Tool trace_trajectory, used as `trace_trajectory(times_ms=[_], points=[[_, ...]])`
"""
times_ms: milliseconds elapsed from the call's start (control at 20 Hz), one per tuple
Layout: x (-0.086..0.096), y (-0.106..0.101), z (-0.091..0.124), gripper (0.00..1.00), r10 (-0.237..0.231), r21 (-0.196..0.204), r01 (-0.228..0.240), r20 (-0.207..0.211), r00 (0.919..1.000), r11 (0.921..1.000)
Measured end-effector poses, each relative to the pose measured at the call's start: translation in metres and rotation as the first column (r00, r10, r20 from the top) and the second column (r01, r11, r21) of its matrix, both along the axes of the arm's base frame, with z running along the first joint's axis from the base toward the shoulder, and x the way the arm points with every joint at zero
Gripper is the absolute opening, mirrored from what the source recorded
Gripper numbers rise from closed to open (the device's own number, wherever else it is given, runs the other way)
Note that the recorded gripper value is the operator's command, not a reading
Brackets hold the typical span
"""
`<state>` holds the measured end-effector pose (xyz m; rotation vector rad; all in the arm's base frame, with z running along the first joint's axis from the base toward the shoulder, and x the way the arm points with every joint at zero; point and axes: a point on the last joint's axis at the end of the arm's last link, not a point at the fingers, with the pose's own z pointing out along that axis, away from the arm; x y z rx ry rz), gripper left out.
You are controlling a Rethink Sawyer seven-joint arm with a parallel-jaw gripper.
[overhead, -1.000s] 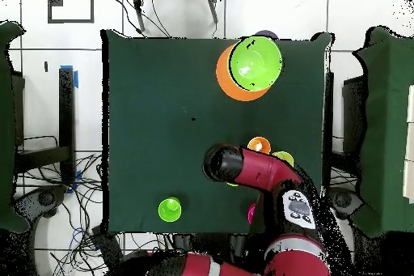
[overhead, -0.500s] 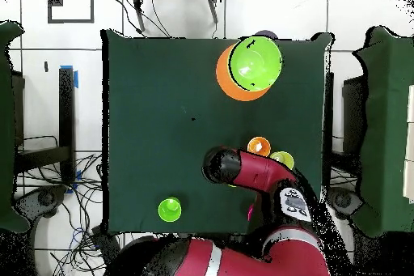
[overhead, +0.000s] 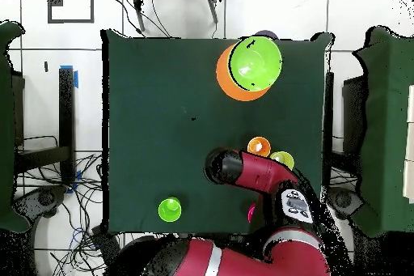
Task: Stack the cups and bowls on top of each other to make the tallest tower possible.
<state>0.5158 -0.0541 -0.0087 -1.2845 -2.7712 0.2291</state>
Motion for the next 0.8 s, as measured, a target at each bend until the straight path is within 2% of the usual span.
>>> trace_trajectory(times_ms=[450, 800], points=[[-0.003, 0.001, 0.001, 0.00, -0.003, 0.007, 0.004, -0.025, 0.9997, 1.0000], [0.000, 0.000, 0.013, 0.00, -0.010, 0.013, 0.010, -0.048, 0.9988, 0.9999]])
